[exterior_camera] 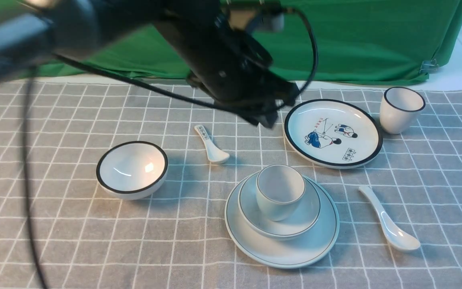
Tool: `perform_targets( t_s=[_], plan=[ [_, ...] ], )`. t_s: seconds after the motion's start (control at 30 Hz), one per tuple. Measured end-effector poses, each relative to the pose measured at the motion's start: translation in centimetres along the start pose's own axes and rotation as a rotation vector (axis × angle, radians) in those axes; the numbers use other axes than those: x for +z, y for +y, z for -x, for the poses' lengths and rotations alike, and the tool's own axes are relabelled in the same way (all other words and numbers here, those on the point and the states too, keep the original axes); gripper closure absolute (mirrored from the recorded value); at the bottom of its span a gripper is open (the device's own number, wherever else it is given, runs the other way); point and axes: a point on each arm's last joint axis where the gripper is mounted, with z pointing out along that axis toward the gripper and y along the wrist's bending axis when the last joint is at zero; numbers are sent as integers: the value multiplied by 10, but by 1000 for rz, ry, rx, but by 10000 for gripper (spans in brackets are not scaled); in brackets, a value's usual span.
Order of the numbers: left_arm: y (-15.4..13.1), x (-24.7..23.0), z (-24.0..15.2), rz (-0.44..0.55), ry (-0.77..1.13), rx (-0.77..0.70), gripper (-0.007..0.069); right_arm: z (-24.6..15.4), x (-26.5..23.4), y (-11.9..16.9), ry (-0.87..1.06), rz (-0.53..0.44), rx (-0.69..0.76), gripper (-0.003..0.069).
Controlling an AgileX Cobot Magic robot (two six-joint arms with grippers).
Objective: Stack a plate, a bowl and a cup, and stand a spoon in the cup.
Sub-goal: Use the right arm to grab a blue soup spoon
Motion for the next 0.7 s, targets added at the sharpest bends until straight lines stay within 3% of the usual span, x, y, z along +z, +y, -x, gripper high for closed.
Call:
perform_targets(
  t_s=[0.07,0.23,0.47,0.6,0.7],
  plan=[
    [-4,-26,-10,13,-46,14,599,13,4,-6,56,-14,8,638],
    [-8,-57,-50,29,-132,11,620,28,25,-29,158,-4,69,643],
    [1,-58,-130,57,-227,-26,622,30,76,-57,328,40,180,617],
    [9,-50,-177,82,-283,-43,618,40,108,-54,364,62,176,459],
    [12,-49,-198,86,-313,-73,617,52,131,-44,376,80,133,263]
  ],
)
